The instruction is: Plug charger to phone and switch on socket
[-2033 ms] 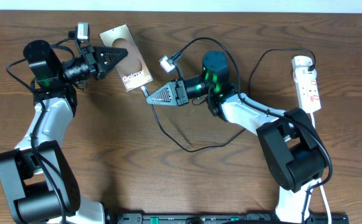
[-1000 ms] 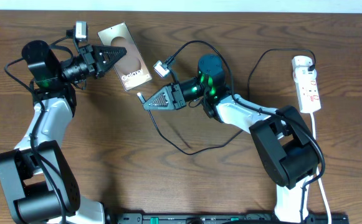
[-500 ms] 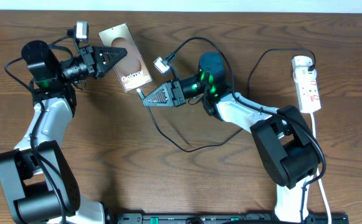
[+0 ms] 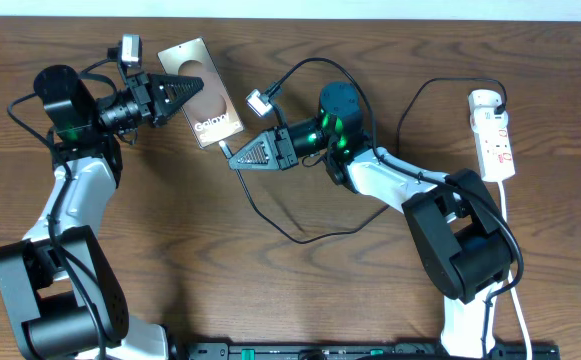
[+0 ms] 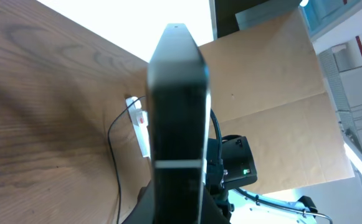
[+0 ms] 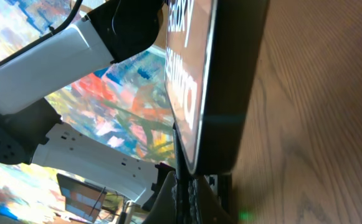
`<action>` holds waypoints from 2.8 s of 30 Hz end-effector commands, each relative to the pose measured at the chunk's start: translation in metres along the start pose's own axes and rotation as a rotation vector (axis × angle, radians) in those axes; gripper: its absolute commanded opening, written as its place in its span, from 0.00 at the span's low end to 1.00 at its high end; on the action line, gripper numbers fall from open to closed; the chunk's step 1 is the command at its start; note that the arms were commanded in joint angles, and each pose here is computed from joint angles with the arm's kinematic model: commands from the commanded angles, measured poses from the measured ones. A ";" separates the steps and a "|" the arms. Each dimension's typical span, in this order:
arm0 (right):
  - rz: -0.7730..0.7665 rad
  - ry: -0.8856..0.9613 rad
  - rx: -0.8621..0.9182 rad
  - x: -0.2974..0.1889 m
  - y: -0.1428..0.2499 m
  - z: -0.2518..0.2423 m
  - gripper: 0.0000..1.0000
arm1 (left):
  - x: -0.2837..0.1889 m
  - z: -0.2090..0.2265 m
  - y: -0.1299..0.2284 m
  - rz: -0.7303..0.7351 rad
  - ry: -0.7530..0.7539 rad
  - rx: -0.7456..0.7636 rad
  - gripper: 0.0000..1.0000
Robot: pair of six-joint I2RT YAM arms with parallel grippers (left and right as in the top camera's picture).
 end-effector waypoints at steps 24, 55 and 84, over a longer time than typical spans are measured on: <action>-0.031 0.012 -0.027 -0.012 -0.011 0.003 0.01 | -0.008 -0.008 -0.002 0.010 0.011 0.025 0.07; -0.019 0.003 -0.037 0.000 -0.008 0.005 0.01 | 0.001 -0.008 -0.001 0.004 0.007 0.026 0.07; -0.024 0.007 -0.044 -0.008 -0.010 0.004 0.01 | 0.000 -0.010 0.003 0.050 0.027 0.031 0.07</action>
Point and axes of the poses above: each gripper's point midway between its finger pads, its own x axis out along the fingers, its own z axis along the line the jaws close on, y = z × x, the point moved 8 cm from there along -x, back along the fingers, and after that the axes turned 2 degrees about -x, right-handed, at the moved point
